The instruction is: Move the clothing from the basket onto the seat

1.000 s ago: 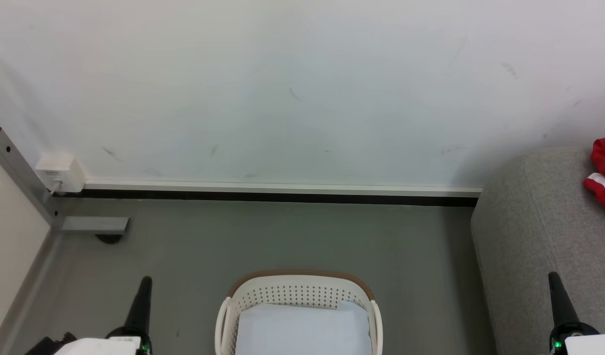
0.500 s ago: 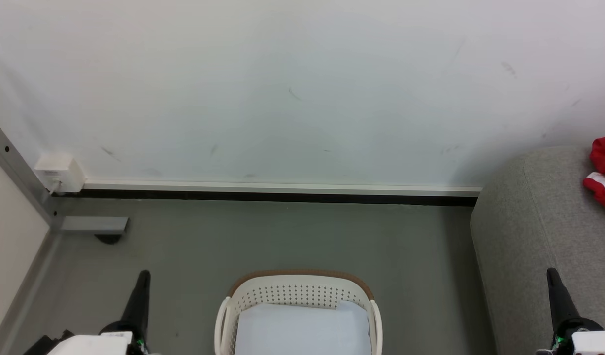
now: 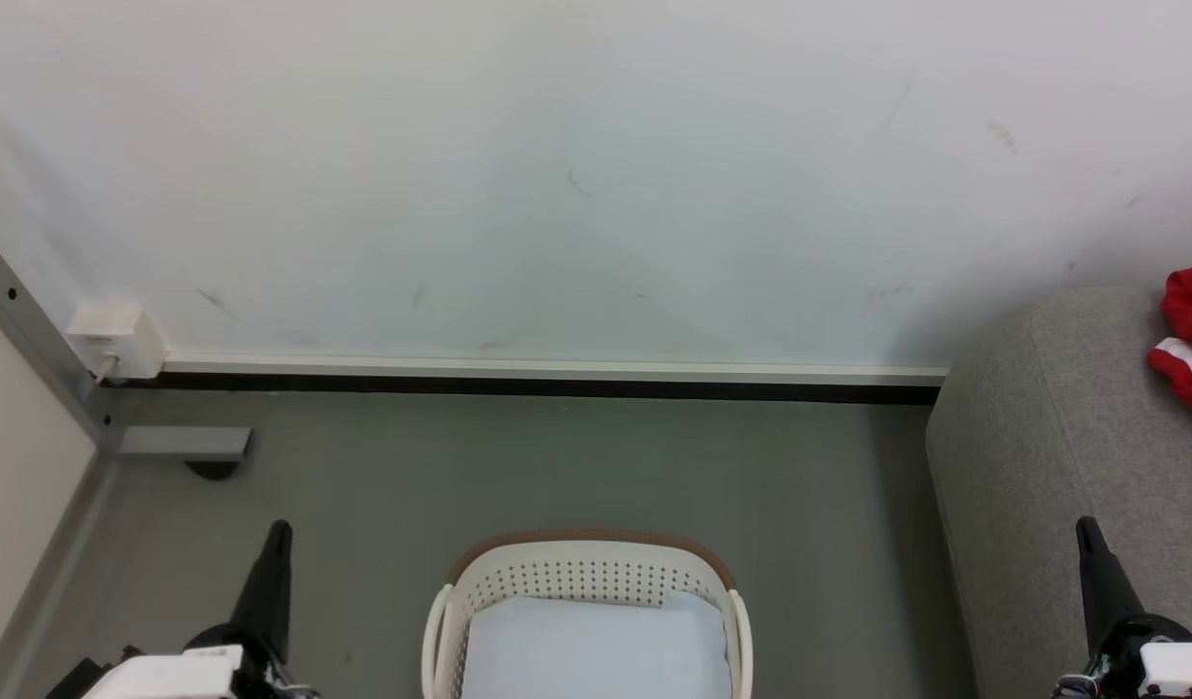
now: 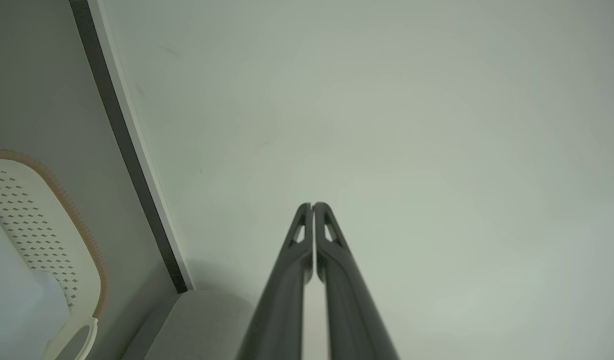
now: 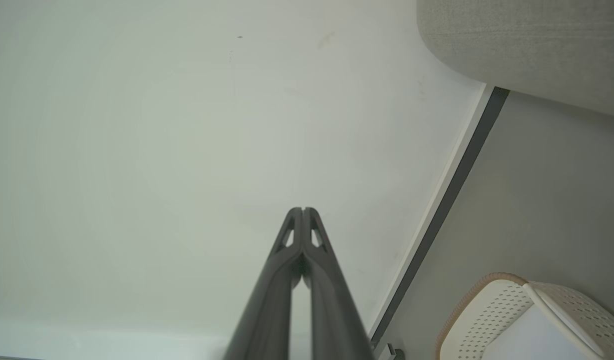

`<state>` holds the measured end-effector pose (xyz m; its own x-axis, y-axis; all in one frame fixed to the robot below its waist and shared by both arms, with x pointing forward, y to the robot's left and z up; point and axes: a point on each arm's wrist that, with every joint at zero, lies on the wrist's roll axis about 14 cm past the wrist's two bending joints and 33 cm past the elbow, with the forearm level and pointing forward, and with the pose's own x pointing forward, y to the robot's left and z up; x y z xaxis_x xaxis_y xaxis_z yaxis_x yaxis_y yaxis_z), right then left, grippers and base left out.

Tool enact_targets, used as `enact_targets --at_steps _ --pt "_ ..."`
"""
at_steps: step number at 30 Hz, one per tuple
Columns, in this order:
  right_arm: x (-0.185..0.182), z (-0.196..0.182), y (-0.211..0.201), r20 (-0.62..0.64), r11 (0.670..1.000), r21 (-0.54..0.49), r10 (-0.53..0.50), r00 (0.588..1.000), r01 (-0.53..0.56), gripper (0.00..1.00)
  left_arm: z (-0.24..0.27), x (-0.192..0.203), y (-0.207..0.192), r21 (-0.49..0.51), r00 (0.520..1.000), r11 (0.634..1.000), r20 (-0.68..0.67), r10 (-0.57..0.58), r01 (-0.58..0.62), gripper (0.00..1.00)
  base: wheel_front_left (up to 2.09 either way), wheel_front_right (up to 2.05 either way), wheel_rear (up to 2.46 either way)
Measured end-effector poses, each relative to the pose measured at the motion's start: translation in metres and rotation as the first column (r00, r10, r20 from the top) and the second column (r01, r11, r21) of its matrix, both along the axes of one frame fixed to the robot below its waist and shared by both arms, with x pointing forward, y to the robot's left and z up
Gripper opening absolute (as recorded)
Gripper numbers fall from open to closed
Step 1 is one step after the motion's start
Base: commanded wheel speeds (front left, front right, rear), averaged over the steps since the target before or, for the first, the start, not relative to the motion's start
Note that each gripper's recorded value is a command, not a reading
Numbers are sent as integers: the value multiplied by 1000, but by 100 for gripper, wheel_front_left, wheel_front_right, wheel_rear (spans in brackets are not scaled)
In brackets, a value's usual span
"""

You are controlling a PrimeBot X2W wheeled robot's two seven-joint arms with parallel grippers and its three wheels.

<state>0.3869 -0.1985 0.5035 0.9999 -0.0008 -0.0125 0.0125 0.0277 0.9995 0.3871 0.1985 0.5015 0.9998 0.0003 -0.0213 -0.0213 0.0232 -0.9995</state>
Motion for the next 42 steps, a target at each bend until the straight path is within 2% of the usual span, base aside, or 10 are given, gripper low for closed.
enact_targets --at_steps 6,42 --pt "0 1 0 5 999 34 2 1000 -3 0 2 1 0 -24 1000 1000 8 -2 2 0 0 0 0" --pt "1 1 0 5 999 34 3 1000 -3 0 2 1 0 -24 1000 1000 9 -2 2 0 0 0 0"
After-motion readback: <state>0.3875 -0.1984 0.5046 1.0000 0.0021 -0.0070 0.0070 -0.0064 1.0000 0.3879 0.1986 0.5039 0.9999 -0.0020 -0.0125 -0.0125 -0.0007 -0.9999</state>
